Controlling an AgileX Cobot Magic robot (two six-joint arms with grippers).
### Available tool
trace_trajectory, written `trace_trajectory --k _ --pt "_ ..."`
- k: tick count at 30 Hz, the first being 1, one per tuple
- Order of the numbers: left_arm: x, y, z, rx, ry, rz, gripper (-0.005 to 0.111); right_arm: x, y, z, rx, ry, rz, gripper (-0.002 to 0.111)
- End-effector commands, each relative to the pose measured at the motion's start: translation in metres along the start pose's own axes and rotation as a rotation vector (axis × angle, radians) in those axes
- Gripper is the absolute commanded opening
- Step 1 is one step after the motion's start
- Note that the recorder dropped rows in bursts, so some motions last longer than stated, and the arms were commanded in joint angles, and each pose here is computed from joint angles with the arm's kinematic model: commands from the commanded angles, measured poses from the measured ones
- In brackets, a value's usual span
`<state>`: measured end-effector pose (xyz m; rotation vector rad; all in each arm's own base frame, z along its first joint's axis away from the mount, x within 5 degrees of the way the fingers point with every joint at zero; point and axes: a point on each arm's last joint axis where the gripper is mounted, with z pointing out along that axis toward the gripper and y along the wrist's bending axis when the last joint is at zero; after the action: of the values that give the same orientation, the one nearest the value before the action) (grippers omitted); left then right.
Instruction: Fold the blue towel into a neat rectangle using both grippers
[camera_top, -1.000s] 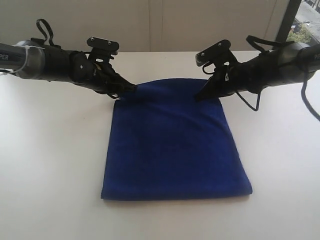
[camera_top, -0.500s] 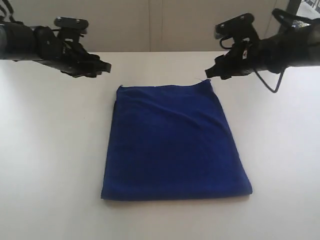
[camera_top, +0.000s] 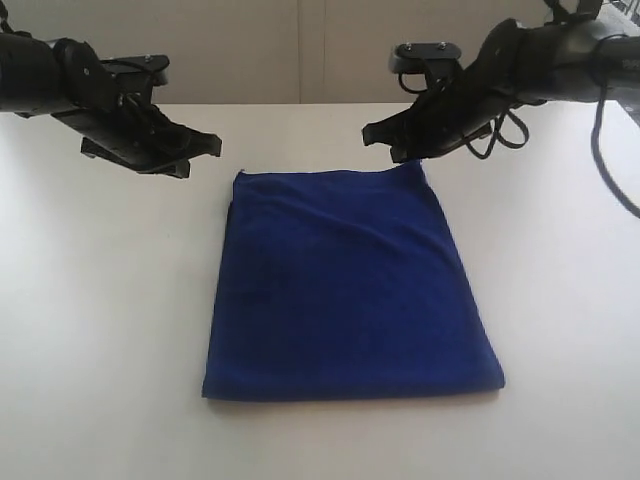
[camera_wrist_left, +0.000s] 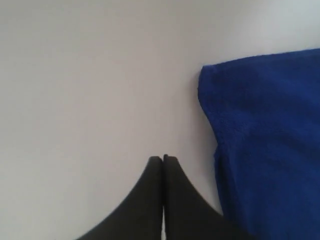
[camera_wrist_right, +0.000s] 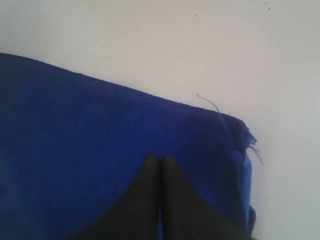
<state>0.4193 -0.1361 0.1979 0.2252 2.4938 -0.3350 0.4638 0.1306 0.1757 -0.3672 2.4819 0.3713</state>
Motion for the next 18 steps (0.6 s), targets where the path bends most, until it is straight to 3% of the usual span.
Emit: trace_trajectory --k 1,10,18 --pt "0.002 -0.002 0.000 0.013 0.024 -0.015 0.000 0.001 -0.013 0.015 0.030 -0.028 -0.004 0.000" --pt "0.001 -0.002 0.001 0.011 0.012 0.013 0.000 0.019 -0.044 0.039 0.070 0.012 0.059 0.000" --pt "0.002 -0.002 0.001 0.012 0.018 0.031 0.000 0.014 -0.047 0.039 0.095 -0.045 0.058 0.000"
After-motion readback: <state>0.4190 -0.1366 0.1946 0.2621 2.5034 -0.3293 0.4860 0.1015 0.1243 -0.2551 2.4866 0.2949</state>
